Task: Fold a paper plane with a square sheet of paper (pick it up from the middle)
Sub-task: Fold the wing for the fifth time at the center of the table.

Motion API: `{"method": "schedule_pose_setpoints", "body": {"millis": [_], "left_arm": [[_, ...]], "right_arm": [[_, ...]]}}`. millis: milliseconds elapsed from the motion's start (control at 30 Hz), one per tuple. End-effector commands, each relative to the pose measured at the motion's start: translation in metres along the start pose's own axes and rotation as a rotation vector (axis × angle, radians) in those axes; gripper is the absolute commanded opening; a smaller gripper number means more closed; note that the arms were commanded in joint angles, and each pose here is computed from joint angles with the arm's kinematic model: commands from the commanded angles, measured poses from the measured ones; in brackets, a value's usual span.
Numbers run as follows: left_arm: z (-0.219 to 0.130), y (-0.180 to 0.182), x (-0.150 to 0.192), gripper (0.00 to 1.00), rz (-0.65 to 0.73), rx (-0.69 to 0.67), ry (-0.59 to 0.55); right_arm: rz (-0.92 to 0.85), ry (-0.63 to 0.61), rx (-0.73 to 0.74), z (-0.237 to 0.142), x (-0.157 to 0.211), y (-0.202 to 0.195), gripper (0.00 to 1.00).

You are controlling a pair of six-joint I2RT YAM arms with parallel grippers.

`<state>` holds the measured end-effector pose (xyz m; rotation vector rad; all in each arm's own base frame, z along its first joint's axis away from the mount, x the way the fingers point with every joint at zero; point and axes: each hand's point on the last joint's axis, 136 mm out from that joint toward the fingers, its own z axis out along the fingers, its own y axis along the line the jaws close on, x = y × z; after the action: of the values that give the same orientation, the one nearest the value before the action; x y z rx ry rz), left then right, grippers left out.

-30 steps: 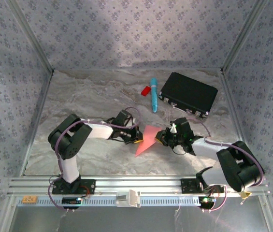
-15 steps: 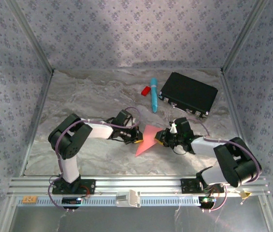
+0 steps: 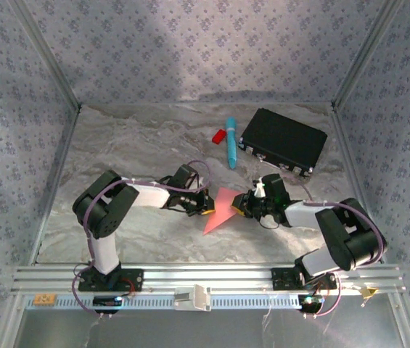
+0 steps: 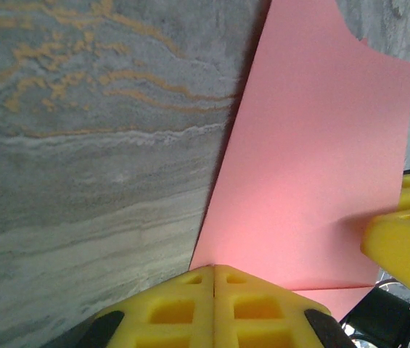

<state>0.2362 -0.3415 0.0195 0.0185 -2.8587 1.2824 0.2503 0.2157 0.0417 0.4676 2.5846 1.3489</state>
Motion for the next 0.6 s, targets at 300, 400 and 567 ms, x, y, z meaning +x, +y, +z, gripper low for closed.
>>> {"method": "schedule_pose_setpoints", "body": {"millis": [300,400,567], "left_arm": [[-0.009,0.001,-0.007,0.28,0.060,-0.059,-0.060],[-0.022,-0.008,-0.007,0.34,0.153,-0.101,-0.111],[-0.042,-0.024,0.004,0.39,0.423,-0.254,-0.195]], "right_arm": [[0.056,-0.019,0.012,0.000,-0.007,-0.002,0.03],[0.101,-0.059,0.004,-0.002,-0.009,0.000,0.02],[0.137,-0.087,-0.004,-0.003,-0.011,0.007,0.02]]}}
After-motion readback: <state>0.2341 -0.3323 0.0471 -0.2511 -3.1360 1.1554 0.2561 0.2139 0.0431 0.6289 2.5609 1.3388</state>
